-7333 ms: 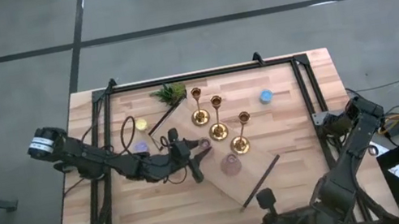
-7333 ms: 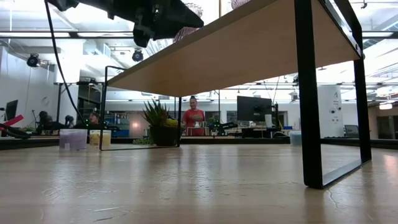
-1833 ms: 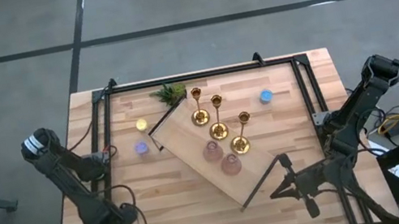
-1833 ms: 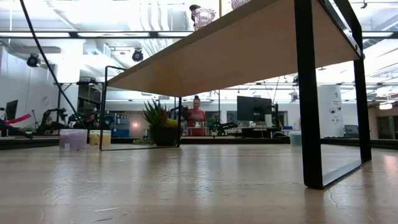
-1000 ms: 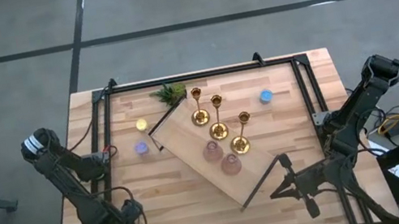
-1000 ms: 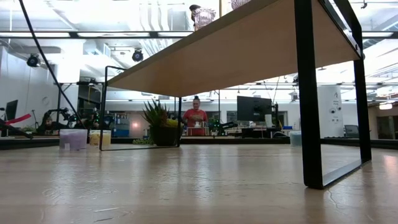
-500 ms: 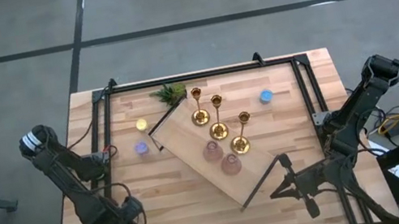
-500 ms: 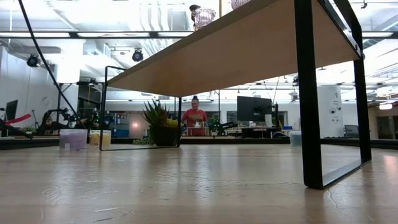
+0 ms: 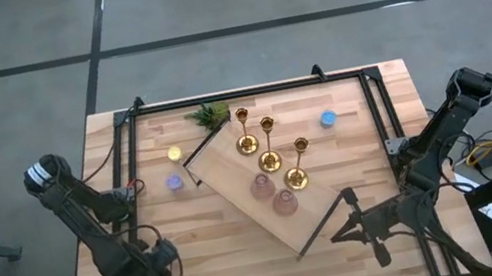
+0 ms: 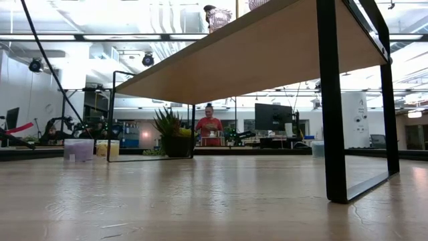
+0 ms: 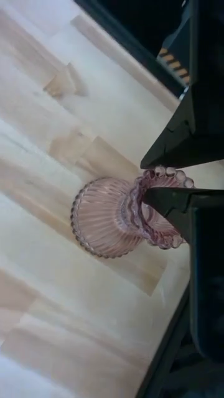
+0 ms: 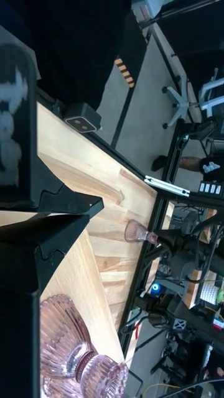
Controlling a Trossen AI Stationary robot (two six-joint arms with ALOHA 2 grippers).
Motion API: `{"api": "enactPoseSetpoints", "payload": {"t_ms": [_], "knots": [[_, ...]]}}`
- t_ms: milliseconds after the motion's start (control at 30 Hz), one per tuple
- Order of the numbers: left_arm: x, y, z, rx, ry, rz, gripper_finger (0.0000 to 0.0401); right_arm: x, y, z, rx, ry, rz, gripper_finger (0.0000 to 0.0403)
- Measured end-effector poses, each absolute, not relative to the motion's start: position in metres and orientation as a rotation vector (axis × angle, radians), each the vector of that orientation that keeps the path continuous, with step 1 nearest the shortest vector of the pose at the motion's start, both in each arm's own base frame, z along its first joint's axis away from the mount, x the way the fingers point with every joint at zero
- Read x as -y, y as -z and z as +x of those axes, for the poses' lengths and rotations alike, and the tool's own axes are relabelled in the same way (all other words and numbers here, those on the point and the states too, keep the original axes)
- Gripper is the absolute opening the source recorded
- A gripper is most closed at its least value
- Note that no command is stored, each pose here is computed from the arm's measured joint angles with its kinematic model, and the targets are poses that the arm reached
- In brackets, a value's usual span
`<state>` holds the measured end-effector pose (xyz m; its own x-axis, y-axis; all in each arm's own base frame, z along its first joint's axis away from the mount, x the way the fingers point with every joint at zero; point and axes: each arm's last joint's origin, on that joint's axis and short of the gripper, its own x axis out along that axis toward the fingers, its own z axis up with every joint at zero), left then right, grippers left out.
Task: Pick & Place candle stick holders
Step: Put the pink glass candle holder on the shelf aligned with the other pink glass candle holders
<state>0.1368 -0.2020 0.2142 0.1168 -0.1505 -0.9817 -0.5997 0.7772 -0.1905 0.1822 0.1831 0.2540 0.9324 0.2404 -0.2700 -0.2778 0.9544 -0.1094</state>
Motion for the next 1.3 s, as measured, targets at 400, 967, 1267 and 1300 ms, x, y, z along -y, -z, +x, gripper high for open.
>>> {"api": "enactPoseSetpoints", "payload": {"t_ms": [400, 967, 1267, 1300], "knots": [[0.199, -0.243, 0.141, -1.377, -0.405, -0.553, 0.0015, -0.182, -0.254, 0.183, -0.258, -0.261, -0.145, 0.0008], [0.208, -0.237, 0.151, -1.301, -0.347, -0.562, 0.0008, -0.182, -0.254, 0.183, -0.260, -0.263, -0.140, 0.0008], [0.211, -0.231, 0.153, -1.301, -0.361, -0.544, 0.0007, -0.182, -0.253, 0.183, -0.263, -0.261, -0.140, 0.0008], [0.211, -0.230, 0.154, -1.297, -0.362, -0.543, 0.0007, -0.182, -0.253, 0.183, -0.264, -0.261, -0.139, 0.0008]]}}
